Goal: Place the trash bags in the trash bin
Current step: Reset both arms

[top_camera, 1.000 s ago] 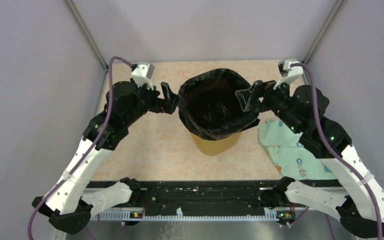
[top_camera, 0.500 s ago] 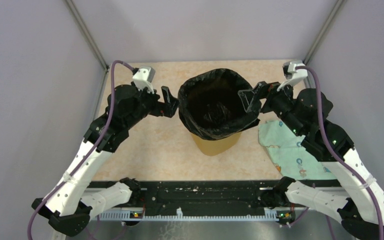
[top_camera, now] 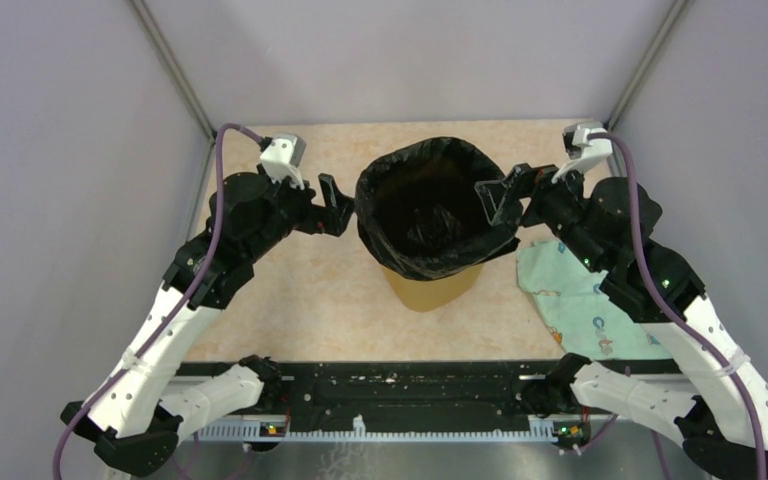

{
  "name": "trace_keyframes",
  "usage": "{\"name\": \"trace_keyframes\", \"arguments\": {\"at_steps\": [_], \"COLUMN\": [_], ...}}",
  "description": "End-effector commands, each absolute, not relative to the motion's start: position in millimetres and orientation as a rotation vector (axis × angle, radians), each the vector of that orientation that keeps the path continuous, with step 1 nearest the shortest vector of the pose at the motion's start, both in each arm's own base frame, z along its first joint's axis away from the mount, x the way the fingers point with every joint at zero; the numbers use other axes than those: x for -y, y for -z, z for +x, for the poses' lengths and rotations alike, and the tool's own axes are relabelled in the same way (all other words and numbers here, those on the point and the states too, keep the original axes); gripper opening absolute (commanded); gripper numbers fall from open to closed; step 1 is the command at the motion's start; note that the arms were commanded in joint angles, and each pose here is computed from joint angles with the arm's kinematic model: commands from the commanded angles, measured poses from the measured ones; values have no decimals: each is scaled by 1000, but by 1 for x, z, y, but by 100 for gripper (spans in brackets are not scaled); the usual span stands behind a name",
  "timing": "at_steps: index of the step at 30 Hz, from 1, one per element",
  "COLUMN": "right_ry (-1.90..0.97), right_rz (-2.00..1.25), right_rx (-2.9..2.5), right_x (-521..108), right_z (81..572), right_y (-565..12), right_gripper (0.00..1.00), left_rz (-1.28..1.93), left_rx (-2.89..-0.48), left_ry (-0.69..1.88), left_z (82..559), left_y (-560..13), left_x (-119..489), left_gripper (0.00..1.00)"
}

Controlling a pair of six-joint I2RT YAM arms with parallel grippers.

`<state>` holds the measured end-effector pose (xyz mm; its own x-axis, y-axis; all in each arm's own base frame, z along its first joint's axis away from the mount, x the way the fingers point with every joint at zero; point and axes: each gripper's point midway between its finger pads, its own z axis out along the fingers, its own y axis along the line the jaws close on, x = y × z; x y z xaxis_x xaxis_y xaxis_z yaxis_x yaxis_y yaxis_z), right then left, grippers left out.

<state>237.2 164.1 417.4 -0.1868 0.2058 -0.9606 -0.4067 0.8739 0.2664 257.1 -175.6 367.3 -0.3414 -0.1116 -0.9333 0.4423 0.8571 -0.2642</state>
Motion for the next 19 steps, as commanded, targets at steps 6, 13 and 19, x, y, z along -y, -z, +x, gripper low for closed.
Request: {"name": "trace_keyframes", "arguments": {"at_steps": [6, 13, 19], "right_ry": [-593, -591, -589], "right_rz": [-156, -154, -151], "right_rx": [-1639, -1639, -1642], "right_x": [-169, -169, -169], "right_z": [235, 236, 236], "right_y": [-431, -431, -431], "right_gripper": [99, 99, 99], "left_rz": [250, 264, 267], "left_rx": [-1783, -1767, -1764], "left_ry": [578, 586, 587], "left_z": [257, 256, 255], "left_y": [-379, -384, -384], "left_x": [174, 175, 175], "left_gripper": [98, 98, 98]}}
